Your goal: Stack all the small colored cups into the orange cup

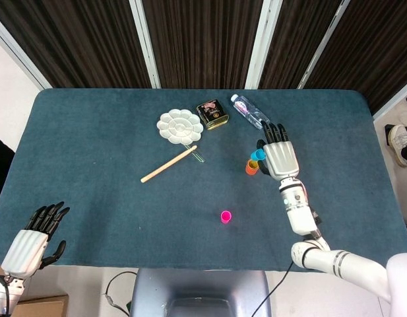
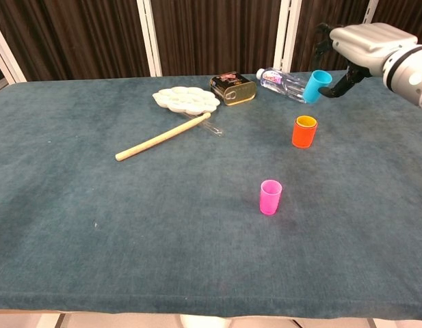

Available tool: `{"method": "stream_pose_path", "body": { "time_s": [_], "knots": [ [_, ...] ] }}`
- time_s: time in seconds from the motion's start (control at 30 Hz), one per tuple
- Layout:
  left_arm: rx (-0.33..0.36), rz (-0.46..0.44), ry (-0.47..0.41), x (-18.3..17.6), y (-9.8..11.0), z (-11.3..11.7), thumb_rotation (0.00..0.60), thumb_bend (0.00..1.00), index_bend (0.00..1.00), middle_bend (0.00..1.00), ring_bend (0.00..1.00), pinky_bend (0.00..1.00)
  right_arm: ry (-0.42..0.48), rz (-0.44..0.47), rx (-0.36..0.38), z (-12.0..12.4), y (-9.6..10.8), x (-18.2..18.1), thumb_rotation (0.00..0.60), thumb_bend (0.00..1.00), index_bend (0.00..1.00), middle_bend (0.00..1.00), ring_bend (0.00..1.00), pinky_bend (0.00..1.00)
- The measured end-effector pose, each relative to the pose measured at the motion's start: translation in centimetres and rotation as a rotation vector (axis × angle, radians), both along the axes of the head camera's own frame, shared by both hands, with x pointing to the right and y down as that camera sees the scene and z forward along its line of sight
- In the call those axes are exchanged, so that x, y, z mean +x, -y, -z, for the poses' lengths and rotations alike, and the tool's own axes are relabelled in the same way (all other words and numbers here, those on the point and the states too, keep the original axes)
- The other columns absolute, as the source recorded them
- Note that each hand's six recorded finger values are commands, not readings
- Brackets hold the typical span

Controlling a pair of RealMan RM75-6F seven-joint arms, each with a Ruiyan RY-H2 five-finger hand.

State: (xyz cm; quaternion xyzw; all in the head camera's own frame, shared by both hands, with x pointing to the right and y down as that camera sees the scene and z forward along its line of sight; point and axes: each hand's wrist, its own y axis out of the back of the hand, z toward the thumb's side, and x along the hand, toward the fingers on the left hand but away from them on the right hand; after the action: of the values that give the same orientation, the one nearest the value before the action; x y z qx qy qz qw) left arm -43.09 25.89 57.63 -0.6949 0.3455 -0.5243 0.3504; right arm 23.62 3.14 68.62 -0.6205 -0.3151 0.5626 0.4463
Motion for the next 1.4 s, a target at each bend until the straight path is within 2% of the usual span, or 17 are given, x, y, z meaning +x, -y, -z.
{"method": "stream_pose_path", "body": {
  "time_s": [0.1,0.33,0.6,0.63,0.67,0.73,0.77,0.8,0.87,1.0,1.1,1.2,1.3,1.4],
  "knots": [
    [0.001,0.003,-0.001,-0.1,0.1,0.0,0.600,0.46,0.00,0.00,0.00,0.08,-0.035,-0.016,-0.016,-1.0,0.4,0.1,0.600,0.46,0.63,0.04,0.00,0.00],
    [0.003,0.004,-0.004,-0.1,0.1,0.1,0.600,0.46,0.00,0.00,0.00,0.08,-0.069,-0.004,-0.056,-3.0,-0.5,0.1,0.600,0.46,0.63,0.04,0.00,0.00],
    [0.005,0.005,-0.006,-0.2,0.1,0.2,0.600,0.46,0.00,0.00,0.00,0.08,-0.066,0.018,-0.066,-3.4,-1.0,-0.5,0.600,0.46,0.60,0.04,0.00,0.00],
    [0.006,0.005,-0.006,-0.2,0.1,0.2,0.600,0.46,0.00,0.00,0.00,0.08,-0.070,0.020,-0.070,-3.5,-1.1,-0.5,0.600,0.46,0.58,0.04,0.00,0.00],
    [0.007,0.005,-0.006,-0.2,0.1,0.2,0.600,0.46,0.00,0.00,0.00,0.08,-0.072,0.021,-0.074,-3.5,-1.2,-0.5,0.600,0.46,0.51,0.04,0.00,0.00],
    [0.008,0.005,-0.007,-0.2,0.1,0.3,0.600,0.46,0.00,0.00,0.00,0.08,-0.080,0.017,-0.089,-3.8,-1.4,-0.3,0.600,0.46,0.32,0.03,0.00,0.00],
    [0.009,0.005,-0.008,-0.2,0.1,0.3,0.600,0.46,0.00,0.00,0.00,0.08,-0.082,0.015,-0.094,-3.9,-1.5,-0.2,0.600,0.46,0.19,0.01,0.00,0.00],
    [0.009,0.006,-0.008,-0.2,0.1,0.3,0.600,0.46,0.00,0.00,0.00,0.08,-0.083,0.013,-0.102,-3.9,-1.6,-0.1,0.600,0.46,0.12,0.00,0.00,0.00],
    [0.008,0.006,-0.008,-0.2,0.1,0.3,0.600,0.46,0.00,0.00,0.00,0.08,-0.076,0.014,-0.114,-3.8,-1.8,-0.2,0.600,0.46,0.09,0.00,0.00,0.00],
    [0.007,0.006,-0.009,-0.2,0.2,0.3,0.600,0.46,0.00,0.00,0.00,0.08,-0.032,0.042,-0.122,-2.8,-2.6,-0.8,0.600,0.46,0.10,0.00,0.00,0.00],
    [0.008,0.005,-0.009,-0.2,0.1,0.3,0.600,0.46,0.00,0.00,0.00,0.08,0.018,0.100,-0.124,-1.4,-3.9,-1.9,0.600,0.46,0.17,0.00,0.00,0.00],
    [0.009,0.003,-0.010,-0.1,0.1,0.3,0.600,0.46,0.00,0.00,0.00,0.08,0.069,0.196,-0.137,0.2,-6.3,-3.4,0.600,0.46,0.21,0.00,0.00,0.00],
    [0.008,0.003,-0.010,-0.1,0.1,0.3,0.600,0.46,0.00,0.00,0.00,0.08,0.120,0.286,-0.189,1.6,-9.4,-4.5,0.600,0.46,0.23,0.00,0.00,0.00],
    [0.010,0.003,-0.011,-0.1,0.0,0.4,0.600,0.46,0.00,0.00,0.00,0.08,0.142,0.362,-0.277,2.4,-12.8,-4.6,0.600,0.46,0.26,0.00,0.00,0.00]
  ]
}}
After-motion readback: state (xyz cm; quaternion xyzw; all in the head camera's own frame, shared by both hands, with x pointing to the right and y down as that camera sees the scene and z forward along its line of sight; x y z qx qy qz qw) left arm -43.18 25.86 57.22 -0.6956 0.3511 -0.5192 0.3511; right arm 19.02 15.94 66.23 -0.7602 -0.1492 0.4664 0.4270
